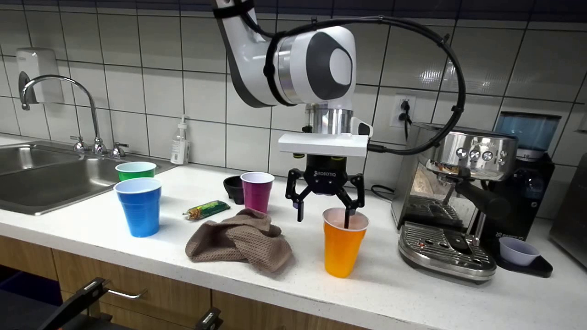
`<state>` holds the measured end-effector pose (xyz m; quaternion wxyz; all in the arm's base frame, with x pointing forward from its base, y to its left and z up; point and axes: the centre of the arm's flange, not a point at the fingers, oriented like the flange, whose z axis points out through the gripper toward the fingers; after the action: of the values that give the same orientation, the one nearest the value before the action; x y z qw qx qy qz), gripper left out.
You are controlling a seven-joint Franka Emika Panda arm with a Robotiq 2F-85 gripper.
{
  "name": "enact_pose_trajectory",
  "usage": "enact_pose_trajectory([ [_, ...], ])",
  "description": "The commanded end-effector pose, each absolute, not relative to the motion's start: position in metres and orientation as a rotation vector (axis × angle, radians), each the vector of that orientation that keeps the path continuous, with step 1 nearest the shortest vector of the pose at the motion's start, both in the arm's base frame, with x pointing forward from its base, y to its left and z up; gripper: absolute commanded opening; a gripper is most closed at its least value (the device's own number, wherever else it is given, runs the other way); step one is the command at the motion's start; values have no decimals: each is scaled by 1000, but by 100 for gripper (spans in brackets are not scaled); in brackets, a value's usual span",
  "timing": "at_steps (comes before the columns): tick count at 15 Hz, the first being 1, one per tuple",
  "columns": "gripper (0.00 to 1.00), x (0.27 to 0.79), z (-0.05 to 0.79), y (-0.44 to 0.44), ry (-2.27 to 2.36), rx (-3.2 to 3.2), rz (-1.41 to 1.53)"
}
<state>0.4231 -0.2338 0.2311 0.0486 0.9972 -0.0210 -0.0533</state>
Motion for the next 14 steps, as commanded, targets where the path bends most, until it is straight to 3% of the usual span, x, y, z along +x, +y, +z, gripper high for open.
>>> enact_pose_trajectory([
  [1,100,427,228,-244,-37,3045,-158],
  [14,100,422,226,-236,-64,3040,-178],
])
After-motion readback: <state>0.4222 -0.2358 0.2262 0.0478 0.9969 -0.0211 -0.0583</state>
